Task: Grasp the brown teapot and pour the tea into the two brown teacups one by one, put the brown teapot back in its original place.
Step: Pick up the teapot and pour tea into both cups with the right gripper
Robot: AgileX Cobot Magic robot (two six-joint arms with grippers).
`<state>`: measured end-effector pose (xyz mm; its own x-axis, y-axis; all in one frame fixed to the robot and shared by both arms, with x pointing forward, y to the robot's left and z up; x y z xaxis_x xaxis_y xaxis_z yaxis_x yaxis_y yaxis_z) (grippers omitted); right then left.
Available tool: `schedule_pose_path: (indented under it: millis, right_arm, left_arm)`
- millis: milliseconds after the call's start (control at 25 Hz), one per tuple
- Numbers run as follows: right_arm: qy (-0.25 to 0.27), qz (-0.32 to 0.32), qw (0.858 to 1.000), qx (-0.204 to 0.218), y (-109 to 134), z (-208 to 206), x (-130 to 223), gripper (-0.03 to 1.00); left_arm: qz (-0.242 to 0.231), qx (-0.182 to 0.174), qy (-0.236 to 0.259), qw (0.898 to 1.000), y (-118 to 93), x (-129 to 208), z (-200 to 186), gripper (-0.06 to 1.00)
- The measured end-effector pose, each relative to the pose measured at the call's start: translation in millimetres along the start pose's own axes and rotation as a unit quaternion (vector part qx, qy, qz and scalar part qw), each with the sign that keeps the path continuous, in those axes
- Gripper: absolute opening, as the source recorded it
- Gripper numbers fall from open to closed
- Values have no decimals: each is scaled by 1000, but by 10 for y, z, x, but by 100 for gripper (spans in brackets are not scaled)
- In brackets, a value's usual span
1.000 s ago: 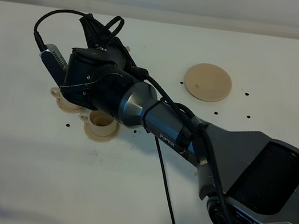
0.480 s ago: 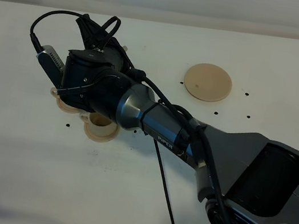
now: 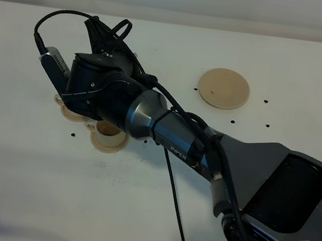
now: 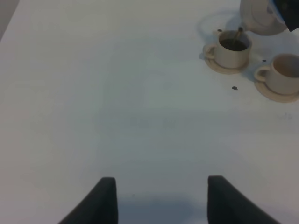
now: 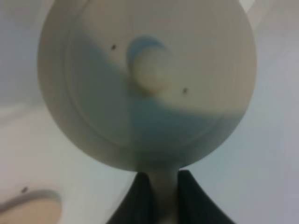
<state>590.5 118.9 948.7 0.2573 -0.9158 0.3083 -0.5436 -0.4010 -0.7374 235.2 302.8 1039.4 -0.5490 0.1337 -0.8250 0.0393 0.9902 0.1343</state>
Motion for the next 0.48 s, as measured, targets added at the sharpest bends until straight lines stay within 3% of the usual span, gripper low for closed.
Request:
schedule_pose_path:
  millis: [480]
  right_arm:
    - [2, 68, 997, -21, 42, 1, 3, 9]
  left_arm:
    - [0, 0, 0, 1000, 0, 0, 0, 42]
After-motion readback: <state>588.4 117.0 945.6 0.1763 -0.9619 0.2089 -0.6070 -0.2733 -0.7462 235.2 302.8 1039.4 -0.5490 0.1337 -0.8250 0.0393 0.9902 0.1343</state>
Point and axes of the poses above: a point on each arm's last joint axis where the gripper is mounted, z pointing out along that axis toward the gripper, y along the wrist's bending axis when the last joint is at zero, x = y × z, the point moved 1 cm from there along z, pointing out along that axis toward the gripper, and after that the axes turned 9 degrees about z, right-handed, at the moved point
